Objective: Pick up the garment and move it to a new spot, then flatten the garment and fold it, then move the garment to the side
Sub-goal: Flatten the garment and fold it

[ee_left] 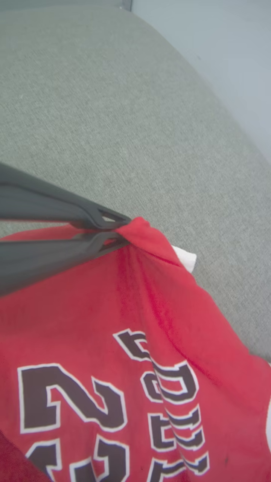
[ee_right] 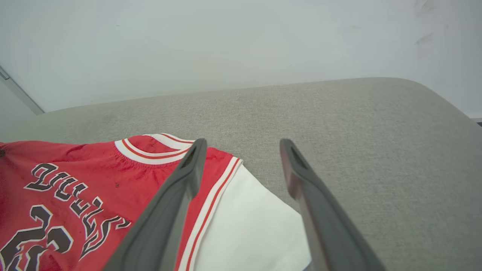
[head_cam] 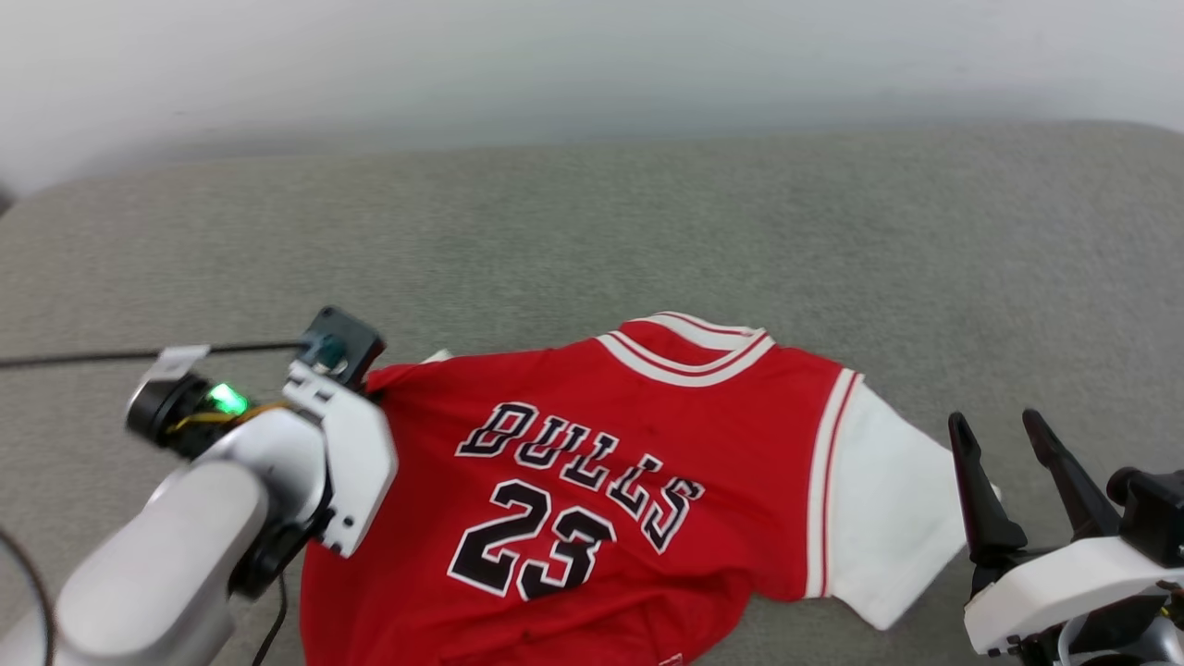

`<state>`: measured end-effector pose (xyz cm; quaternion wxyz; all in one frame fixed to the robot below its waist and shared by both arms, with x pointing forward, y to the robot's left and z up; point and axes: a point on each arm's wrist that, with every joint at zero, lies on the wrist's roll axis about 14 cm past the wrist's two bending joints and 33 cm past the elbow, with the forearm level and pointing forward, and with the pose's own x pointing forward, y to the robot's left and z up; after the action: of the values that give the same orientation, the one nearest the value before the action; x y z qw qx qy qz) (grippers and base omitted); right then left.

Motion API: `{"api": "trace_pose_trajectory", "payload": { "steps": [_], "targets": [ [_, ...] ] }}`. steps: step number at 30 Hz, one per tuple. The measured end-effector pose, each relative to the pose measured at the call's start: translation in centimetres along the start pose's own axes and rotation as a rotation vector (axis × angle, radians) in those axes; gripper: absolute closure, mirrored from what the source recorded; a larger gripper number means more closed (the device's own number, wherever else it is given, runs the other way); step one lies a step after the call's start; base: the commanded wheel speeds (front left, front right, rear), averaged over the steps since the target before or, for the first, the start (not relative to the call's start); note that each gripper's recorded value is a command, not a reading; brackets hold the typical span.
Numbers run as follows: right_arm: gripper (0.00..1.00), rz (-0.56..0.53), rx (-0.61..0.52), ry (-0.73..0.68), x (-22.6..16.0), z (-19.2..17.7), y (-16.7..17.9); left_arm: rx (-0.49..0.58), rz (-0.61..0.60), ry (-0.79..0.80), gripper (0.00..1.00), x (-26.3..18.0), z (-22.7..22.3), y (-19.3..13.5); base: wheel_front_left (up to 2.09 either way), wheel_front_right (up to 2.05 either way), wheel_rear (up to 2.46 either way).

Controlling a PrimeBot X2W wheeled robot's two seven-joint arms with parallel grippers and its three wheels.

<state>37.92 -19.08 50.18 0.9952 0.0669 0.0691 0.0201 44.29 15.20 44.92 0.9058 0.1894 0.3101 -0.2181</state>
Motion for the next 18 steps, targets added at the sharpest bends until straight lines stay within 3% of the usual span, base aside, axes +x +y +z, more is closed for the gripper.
{"api": "trace_pose_trajectory", "payload": {
  "steps": [5, 11, 14, 15, 16, 17, 18],
  "targets": [
    [0.00, 0.037, 0.003, 0.005, -0.1, 0.0, 1.2, -0.142, 0.100, 0.006, 1.00, -4.0, -3.8, 0.8, 0.00, 0.00, 0.00],
    [0.00, 0.096, -0.002, 0.013, 0.7, 0.1, 3.1, -0.414, 0.073, 0.176, 1.00, -6.9, -12.7, -4.3, 0.00, 0.00, 0.00],
    [0.00, 0.109, -0.006, 0.020, 1.0, 0.0, 3.5, -0.563, 0.032, 0.193, 1.00, -7.1, -14.3, -7.6, 0.00, 0.00, 0.00],
    [0.00, 0.113, -0.007, 0.018, 1.0, 0.1, 3.7, -0.603, 0.029, 0.184, 0.95, -7.1, -14.3, -8.1, 0.00, 0.00, 0.00],
    [0.00, 0.117, -0.008, 0.015, 1.0, 0.2, 3.8, -0.635, 0.034, 0.172, 0.53, -7.0, -14.3, -8.4, 0.00, 0.00, 0.00],
    [0.00, 0.120, -0.011, 0.014, 1.0, 0.3, 3.9, -0.665, 0.043, 0.154, 0.00, -6.9, -14.2, -8.5, 0.00, 0.00, 0.00],
    [0.00, 0.124, -0.014, 0.011, 0.9, 0.4, 4.0, -0.695, 0.050, 0.133, 0.00, -6.9, -14.0, -8.7, 0.00, 0.00, 0.00]
  ]
}}
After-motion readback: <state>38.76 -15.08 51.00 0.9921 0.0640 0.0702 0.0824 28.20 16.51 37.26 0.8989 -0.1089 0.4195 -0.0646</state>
